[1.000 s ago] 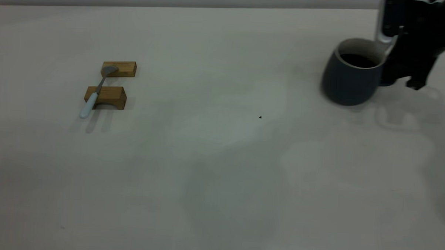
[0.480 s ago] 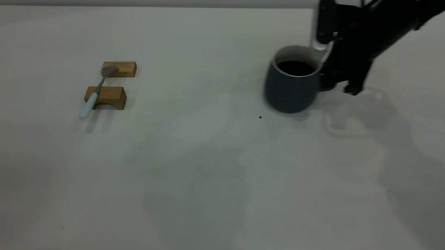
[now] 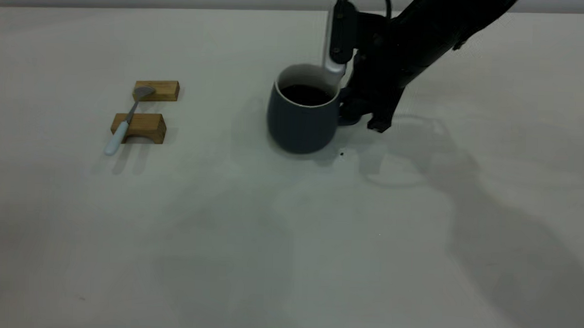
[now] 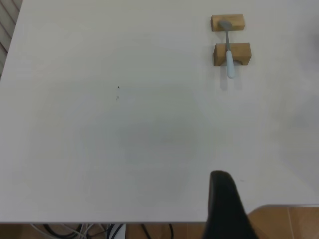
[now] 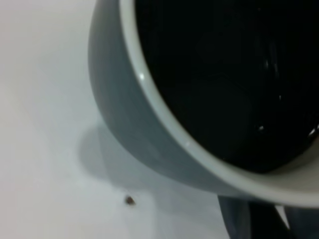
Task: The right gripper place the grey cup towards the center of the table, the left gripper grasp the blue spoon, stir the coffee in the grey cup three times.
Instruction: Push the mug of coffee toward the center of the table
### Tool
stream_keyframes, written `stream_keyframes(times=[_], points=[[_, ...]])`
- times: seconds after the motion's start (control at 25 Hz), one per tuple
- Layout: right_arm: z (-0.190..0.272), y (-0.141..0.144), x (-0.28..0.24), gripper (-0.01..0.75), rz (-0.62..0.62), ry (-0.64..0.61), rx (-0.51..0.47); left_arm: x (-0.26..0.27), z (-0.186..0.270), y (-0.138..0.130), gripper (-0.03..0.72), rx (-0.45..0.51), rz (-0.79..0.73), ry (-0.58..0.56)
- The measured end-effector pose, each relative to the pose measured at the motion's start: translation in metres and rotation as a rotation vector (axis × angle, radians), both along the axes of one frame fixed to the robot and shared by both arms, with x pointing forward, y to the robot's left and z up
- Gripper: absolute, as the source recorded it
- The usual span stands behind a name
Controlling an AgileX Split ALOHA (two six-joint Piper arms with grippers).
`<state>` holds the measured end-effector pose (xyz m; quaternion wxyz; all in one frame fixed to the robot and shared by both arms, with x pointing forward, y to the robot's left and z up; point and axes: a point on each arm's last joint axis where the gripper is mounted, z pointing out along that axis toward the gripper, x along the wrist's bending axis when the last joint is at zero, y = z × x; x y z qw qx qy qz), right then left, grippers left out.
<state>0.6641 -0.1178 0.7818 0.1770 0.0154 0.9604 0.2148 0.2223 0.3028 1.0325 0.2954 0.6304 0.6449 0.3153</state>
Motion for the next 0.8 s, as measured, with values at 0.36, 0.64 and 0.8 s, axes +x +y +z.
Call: stream_keyframes(times=[0.36,0.64,0.8], points=[[-0.0001,-0.0012,0.0013,0.185,-0.022,0.0,0.008,0.0,0.0,0.0,0.519,0.0,0.0,0.0],[0.0001,-0.0008,0.0003,0.37,-0.041,0.032,0.047,0.0,0.0,0.0,0.519,0.0,0.0,0.0],[0.0017,-0.0019,0.0013,0.479,-0.053,0.033,0.057,0.0,0.0,0.0,0.519,0.0,0.0,0.0]])
